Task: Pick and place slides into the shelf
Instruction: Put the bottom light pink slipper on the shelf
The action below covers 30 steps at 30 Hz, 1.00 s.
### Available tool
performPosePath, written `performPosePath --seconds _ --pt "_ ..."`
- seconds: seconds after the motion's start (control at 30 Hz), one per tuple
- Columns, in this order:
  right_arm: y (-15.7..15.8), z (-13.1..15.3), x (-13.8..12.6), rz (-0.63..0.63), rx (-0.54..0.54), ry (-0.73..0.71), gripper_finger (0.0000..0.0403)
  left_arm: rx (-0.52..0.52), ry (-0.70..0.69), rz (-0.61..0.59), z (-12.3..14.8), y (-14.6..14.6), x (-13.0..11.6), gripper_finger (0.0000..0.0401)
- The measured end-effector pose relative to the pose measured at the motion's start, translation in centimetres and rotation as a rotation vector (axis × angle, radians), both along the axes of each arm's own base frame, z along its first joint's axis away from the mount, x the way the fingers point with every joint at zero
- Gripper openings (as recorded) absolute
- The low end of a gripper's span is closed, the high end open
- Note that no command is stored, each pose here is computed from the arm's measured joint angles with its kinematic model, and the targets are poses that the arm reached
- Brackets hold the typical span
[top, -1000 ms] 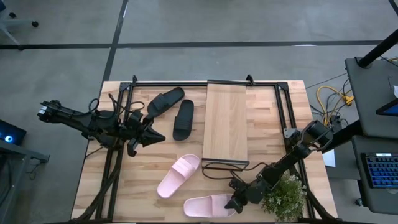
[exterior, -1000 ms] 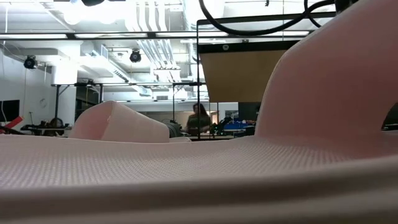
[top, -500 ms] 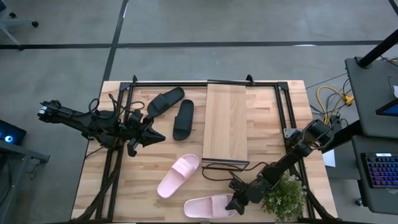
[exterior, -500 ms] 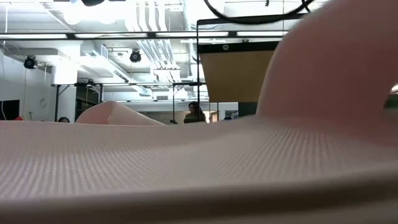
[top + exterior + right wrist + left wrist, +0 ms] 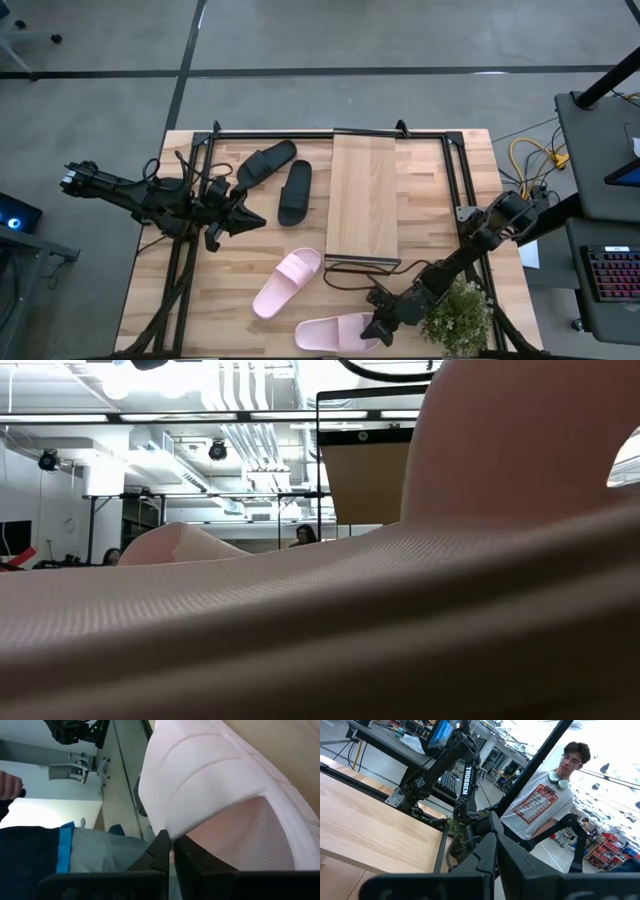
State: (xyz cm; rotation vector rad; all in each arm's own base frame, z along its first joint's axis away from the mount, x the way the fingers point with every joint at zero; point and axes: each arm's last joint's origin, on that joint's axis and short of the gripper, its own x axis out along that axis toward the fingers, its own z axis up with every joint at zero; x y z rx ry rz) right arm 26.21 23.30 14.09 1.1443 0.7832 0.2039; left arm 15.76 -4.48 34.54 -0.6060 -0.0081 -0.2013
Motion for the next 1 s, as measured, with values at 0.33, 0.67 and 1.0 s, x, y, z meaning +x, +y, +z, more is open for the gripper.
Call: performPosePath --seconds 0.33,0.67,1.0 --pt "-0.2 0.6 0.0 0.014 -0.015 -0.024 0.0008 -0.001 0.002 0.0 0.0 0.0 0.0 0.0" --pt "-0.4 1.2 -0.3 0.041 -0.033 -0.017 0.0008 0.0 0.004 0.0 -0.1 0.0 0.1 0.0" --pt "-2.2 4.1 0.1 0.026 -0.067 -0.081 0.0008 0.006 0.023 0.0 -0.3 -0.2 0.6 0.0"
